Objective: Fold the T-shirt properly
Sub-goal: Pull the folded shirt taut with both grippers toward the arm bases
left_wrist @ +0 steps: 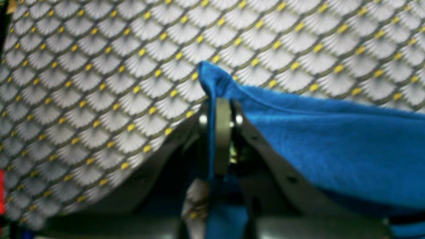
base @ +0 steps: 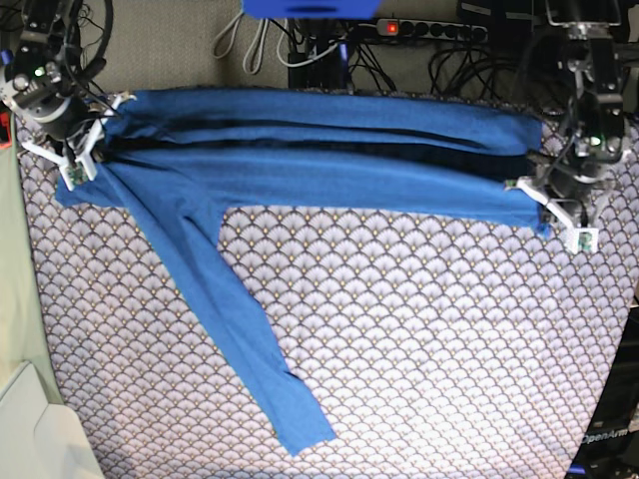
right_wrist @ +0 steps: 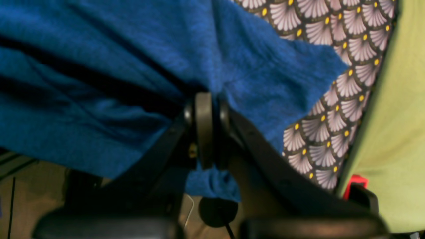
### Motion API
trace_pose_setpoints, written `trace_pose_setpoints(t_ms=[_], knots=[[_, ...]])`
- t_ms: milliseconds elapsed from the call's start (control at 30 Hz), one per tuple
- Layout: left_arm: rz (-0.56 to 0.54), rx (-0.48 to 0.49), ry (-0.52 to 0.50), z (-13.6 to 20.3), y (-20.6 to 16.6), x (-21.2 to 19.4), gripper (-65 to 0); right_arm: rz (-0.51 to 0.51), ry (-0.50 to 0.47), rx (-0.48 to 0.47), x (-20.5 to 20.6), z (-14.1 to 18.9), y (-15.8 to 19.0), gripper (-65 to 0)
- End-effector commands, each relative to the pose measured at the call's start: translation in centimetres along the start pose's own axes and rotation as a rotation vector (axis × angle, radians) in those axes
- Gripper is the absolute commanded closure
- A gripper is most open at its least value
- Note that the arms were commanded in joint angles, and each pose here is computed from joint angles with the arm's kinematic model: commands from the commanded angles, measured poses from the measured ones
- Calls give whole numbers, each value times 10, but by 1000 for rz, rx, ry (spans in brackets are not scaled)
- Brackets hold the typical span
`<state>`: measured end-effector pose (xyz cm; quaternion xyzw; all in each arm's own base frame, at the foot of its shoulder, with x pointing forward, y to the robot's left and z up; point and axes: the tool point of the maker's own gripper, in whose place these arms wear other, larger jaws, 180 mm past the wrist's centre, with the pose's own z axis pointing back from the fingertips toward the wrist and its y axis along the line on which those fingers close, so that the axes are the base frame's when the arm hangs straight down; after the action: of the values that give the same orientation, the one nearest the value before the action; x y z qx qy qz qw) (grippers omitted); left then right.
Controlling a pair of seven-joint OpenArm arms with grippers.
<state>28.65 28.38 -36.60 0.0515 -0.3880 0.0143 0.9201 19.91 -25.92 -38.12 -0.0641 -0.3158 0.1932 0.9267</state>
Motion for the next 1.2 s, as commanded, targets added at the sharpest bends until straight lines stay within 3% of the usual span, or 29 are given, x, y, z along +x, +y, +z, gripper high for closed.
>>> trace_pose_setpoints(t_ms=[0, 367, 667, 767, 967, 1167], knots=[[-12, 10, -39, 4, 5, 12, -3, 13, -27, -16, 7, 4, -6, -5], [1, 14, 35, -4, 7, -16, -3, 12, -16, -13, 5, 3, -6, -14], [54, 34, 136, -21, 20, -49, -6, 6, -6, -11, 1, 2, -6, -85], [58, 34, 145, -22, 20, -52, -49, 2, 1, -8, -1, 0, -5, -162], [27, -2, 152, -24, 4, -54, -223, -1, 4, -11, -3, 1, -6, -298], [15, -19, 157, -25, -3, -55, -233, -15, 19, -41, -11, 7, -16, -346]])
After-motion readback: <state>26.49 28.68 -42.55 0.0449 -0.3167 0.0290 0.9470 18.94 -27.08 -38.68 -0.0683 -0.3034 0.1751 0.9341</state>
